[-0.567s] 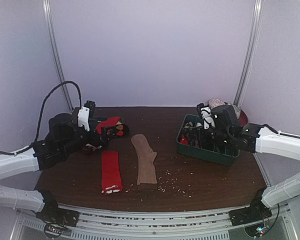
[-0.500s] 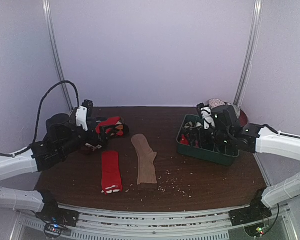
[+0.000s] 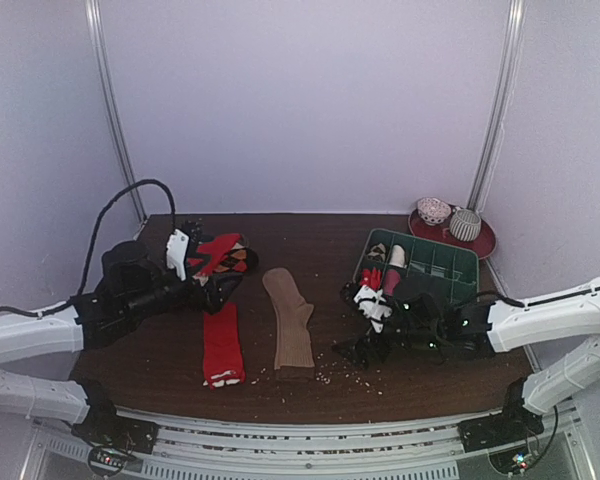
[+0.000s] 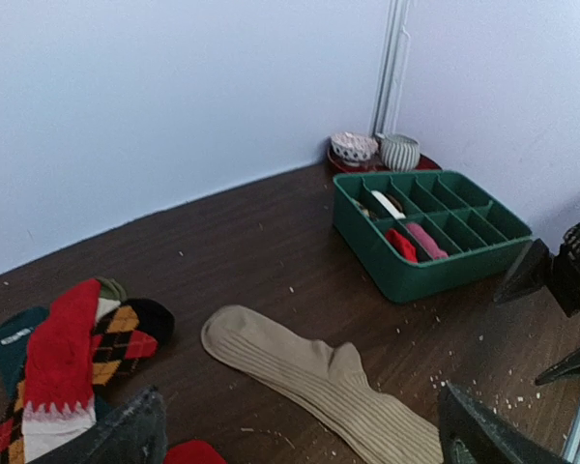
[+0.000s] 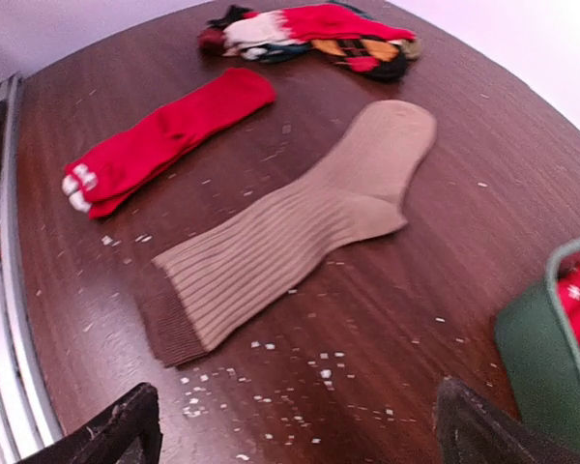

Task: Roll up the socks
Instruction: Roll a pair of socks at the center of the board.

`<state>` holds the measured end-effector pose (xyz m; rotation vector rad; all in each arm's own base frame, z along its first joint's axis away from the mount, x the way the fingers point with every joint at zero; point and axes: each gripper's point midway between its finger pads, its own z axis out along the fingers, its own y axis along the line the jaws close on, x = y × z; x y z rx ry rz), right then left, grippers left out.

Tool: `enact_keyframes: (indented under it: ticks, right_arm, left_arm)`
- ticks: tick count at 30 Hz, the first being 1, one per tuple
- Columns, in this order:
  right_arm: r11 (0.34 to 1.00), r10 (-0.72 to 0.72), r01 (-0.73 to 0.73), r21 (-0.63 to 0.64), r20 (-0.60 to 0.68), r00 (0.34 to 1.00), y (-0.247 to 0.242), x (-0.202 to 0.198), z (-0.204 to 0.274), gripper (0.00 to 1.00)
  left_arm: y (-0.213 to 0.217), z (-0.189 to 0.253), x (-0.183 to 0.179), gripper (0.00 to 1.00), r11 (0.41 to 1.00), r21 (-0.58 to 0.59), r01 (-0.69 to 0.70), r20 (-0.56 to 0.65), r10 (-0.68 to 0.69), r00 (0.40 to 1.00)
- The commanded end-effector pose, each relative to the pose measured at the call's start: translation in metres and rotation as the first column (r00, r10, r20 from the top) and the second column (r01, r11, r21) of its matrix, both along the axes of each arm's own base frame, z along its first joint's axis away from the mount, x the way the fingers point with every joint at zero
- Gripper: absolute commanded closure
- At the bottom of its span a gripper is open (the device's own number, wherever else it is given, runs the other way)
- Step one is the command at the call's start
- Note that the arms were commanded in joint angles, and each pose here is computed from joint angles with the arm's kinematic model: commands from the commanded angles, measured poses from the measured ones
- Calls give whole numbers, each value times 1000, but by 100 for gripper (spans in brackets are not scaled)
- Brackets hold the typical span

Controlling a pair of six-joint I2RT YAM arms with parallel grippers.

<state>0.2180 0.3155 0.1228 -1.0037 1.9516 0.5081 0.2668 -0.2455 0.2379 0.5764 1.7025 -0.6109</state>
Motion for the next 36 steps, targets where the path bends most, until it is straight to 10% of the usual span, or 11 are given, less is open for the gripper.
enact_keyframes:
  ticks: [1,20,36]
  right_arm:
    - [976,219,-218,-24,157,963,31,-29,4,3]
    - [836,539,-521,-170,81,839,97,-61,-59,32]
    - [834,493,-487,-258,-46,869,95,-50,-114,45]
  left_arm:
    - [-18,-21,-12,4,992,-31,119,-17,-120,993]
    - [-22,-68,-14,6,992,26,123,-136,-119,984]
    - [-21,-77,-16,6,990,52,134,-155,-124,980]
